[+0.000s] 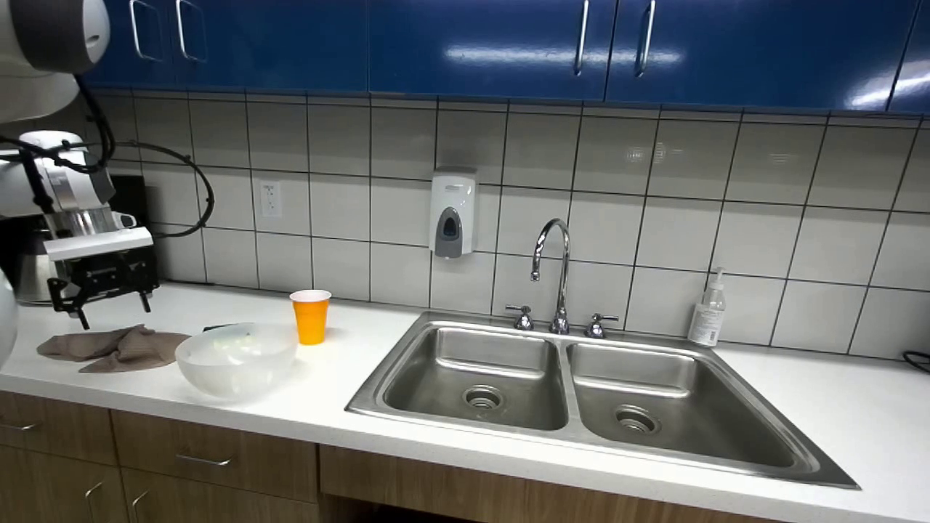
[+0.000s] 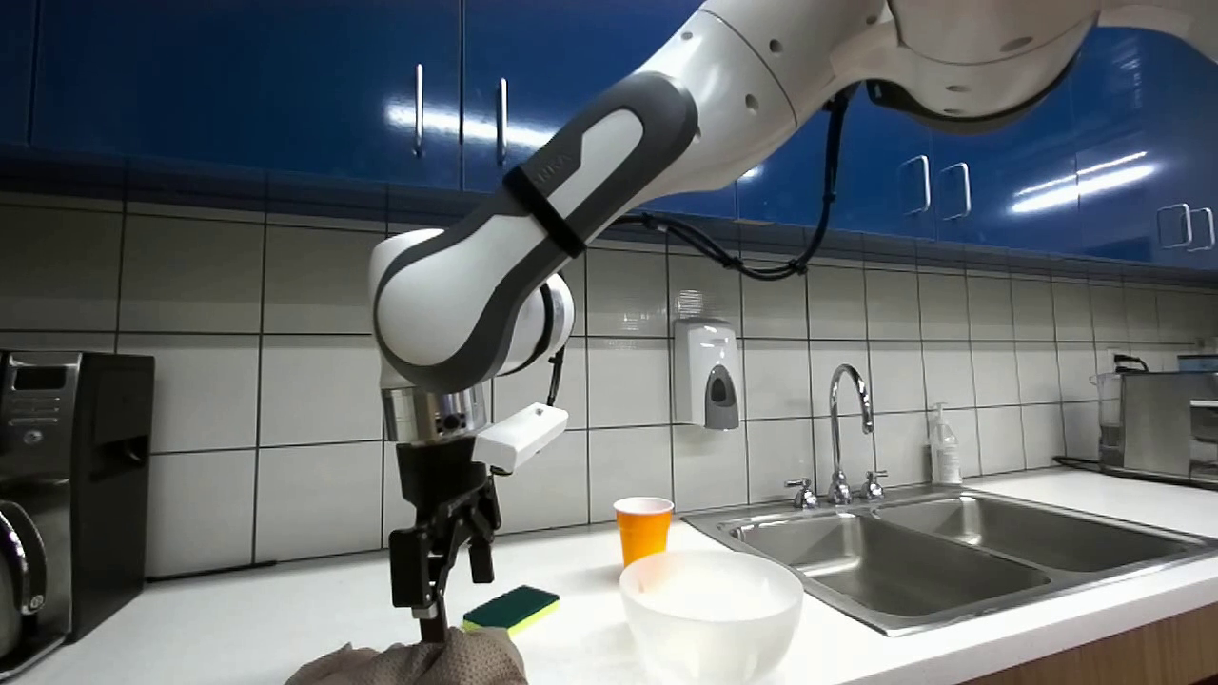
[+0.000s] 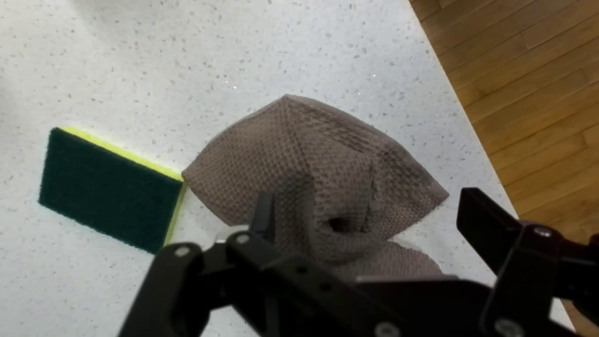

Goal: Put the brown towel in the bowl

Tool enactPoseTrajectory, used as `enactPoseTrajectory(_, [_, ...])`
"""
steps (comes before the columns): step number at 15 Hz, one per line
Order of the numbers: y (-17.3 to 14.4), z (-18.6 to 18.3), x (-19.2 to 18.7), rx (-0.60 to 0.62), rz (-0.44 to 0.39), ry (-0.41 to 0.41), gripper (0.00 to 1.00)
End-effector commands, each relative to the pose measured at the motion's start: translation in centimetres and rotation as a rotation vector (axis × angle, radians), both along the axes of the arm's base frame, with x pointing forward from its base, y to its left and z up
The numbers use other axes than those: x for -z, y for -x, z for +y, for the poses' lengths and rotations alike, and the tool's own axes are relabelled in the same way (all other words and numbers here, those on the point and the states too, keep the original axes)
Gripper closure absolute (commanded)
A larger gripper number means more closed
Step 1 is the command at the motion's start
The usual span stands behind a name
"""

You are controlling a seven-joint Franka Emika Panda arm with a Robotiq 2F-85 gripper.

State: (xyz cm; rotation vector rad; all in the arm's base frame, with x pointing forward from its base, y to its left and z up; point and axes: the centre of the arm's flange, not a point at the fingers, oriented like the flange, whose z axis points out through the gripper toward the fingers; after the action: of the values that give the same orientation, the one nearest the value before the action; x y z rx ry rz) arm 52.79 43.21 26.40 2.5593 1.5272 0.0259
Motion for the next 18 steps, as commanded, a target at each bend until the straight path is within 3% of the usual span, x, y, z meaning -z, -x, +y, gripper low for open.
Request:
enactPoseTrajectory(1, [-0.7, 1.0, 1.4, -0.012, -0.037, 0.018, 0.0])
enactPoseTrajectory(10, [-0.7, 2.7, 6.1, -0.028, -0.047, -0.02, 0.0])
enactPoseTrajectory(18, [-1.2, 3.5, 7.9, -0.041, -0.086, -0.025, 0.0])
